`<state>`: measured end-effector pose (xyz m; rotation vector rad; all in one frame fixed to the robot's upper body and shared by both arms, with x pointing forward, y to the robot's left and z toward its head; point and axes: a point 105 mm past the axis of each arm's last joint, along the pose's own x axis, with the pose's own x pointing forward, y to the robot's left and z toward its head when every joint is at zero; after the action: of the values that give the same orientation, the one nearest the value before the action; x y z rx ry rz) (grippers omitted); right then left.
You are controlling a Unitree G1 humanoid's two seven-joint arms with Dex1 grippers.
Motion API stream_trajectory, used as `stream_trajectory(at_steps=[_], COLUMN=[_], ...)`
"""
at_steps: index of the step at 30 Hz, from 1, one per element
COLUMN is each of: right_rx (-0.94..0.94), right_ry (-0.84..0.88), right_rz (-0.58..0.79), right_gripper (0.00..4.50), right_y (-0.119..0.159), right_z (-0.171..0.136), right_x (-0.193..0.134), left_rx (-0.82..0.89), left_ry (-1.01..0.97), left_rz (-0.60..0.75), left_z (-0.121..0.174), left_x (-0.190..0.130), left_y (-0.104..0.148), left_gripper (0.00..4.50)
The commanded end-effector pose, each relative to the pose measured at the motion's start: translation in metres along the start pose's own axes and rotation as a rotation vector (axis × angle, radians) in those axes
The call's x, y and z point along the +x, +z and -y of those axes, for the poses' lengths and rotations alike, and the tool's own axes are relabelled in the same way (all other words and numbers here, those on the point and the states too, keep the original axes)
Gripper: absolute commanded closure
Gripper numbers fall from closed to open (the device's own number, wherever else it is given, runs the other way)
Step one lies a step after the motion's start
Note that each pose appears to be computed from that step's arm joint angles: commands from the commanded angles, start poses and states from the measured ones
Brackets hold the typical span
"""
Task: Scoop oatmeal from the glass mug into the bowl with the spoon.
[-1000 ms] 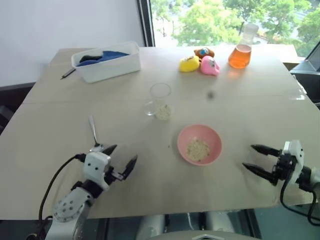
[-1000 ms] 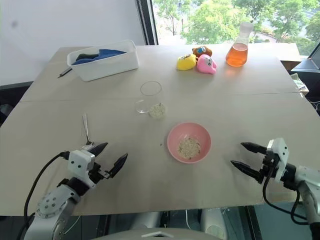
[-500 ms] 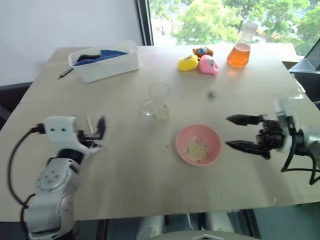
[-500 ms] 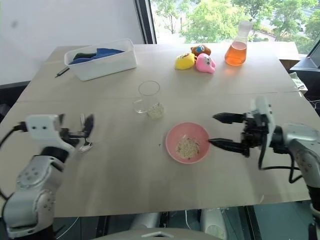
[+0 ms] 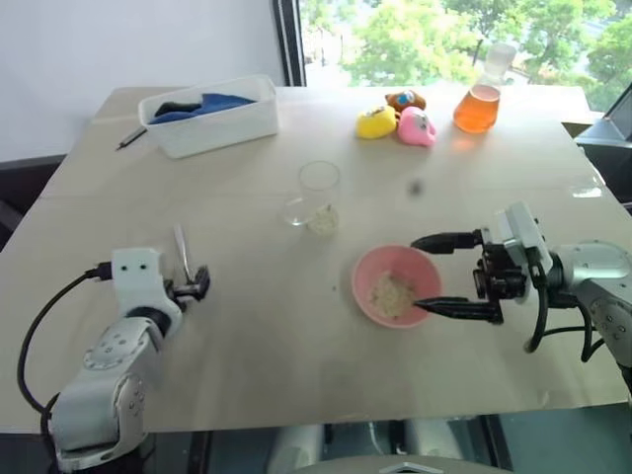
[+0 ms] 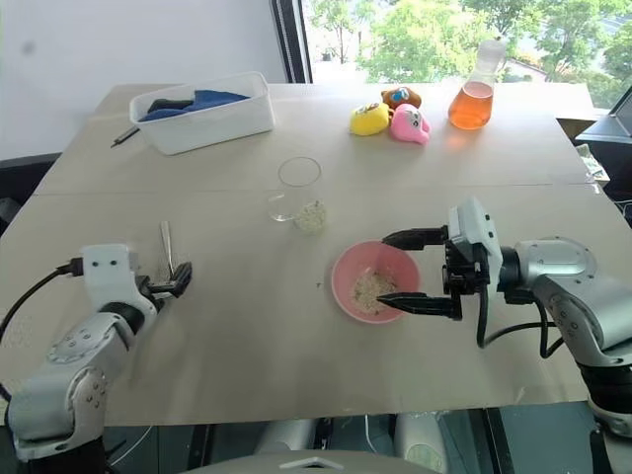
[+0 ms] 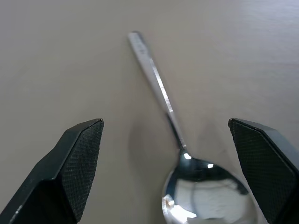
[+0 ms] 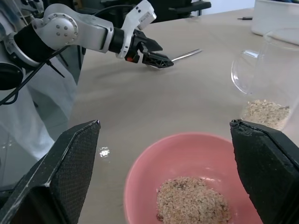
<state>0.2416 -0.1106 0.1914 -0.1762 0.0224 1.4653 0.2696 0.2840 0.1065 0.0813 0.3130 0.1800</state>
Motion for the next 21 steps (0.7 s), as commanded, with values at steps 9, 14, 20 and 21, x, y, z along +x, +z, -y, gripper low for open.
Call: stream_trajectory(at_steps=[9,14,20,21], right_rx=[-0.072,-0.072,-0.076,-0.077], right_ry=[-0.032,-0.042,-0.049,-0.049], right_rz=[0.031,0.037,0.043,0.043], right_gripper=[0.0,0.0,0.0,0.0], right_y=[0.01,0.009,0.009,0.008], right_z=[0.001,0.002,0.003,0.003], right_x=[-0.001,0.0,0.001,0.001], left_rx=[-0.031,-0.079,-0.098,-0.1], left_ry=[0.032,-0.01,0.022,0.027], left_rz=[-0.225,-0.3,-0.328,-0.332], left_z=[-0.007,-0.005,-0.021,-0.023], left_x=[0.015,0.019,0.022,0.022], left_y=[-0.011,-0.027,-0.032,-0.034], left_gripper=[0.04,0.04,2.16,2.64])
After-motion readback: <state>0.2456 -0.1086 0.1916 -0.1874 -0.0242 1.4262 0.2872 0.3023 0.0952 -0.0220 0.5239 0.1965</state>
